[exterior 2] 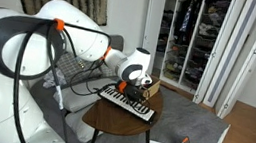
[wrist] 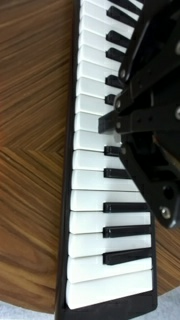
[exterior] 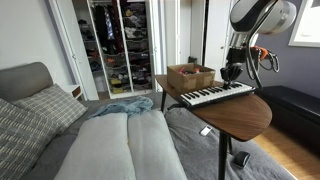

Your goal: Press a white key on the middle of the piano

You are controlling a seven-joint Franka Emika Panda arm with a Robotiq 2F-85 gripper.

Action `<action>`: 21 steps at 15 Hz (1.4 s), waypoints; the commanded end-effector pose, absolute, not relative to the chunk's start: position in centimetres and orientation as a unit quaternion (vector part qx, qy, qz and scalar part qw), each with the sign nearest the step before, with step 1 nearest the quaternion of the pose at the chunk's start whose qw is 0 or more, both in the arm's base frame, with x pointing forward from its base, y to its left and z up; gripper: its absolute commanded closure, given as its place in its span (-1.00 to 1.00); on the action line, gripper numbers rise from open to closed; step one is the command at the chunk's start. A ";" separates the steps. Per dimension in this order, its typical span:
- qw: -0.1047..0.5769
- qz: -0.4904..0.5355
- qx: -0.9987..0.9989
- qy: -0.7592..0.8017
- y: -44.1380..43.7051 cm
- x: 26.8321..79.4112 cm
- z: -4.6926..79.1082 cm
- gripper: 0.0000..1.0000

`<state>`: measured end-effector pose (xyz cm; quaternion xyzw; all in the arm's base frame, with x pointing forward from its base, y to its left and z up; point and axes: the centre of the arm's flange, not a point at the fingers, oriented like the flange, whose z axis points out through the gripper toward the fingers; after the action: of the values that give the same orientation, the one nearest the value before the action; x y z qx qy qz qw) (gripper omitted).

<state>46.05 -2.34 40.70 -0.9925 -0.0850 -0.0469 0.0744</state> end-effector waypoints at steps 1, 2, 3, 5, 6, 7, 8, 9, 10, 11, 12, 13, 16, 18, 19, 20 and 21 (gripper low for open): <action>0.058 -0.068 -0.993 -0.080 -2.6 45.3 42.9 0.46; 0.057 -0.072 -0.993 -0.079 -2.7 45.3 43.2 0.34; 0.055 -0.076 -0.993 -0.078 -2.8 45.2 43.6 0.22; 0.050 -0.084 -0.992 -0.077 -3.0 45.0 44.3 -0.06; 0.048 -0.087 -0.992 -0.077 -3.1 44.9 44.7 -0.19; 0.046 -0.091 -0.992 -0.076 -3.2 44.8 45.1 -0.35; 0.044 -0.094 -0.992 -0.076 -3.3 44.7 45.5 -0.47; 0.042 -0.097 -0.992 -0.075 -3.3 44.6 45.9 -0.59; 0.039 -0.100 -0.991 -0.074 -3.4 44.5 46.3 -0.75; 0.037 -0.101 -0.991 -0.073 -3.5 44.4 46.6 -0.87; 0.032 -0.105 -0.991 -0.072 -3.5 44.2 47.0 -0.98; 0.029 -0.107 -0.991 -0.073 -3.5 44.0 47.3 -1.00; 0.021 -0.116 -0.991 -0.069 -3.6 43.7 48.2 -1.00; 0.016 -0.120 -0.990 -0.069 -3.6 43.5 48.6 -1.00; 0.014 -0.123 -0.990 -0.069 -3.6 43.4 48.8 -1.00; 0.026 -0.118 -0.990 -0.077 -3.7 44.3 48.0 -1.00; 0.025 -0.120 -0.989 -0.077 -3.7 44.2 48.2 -1.00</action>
<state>44.19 -3.70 48.16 -0.9895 -0.0766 -0.1202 0.0250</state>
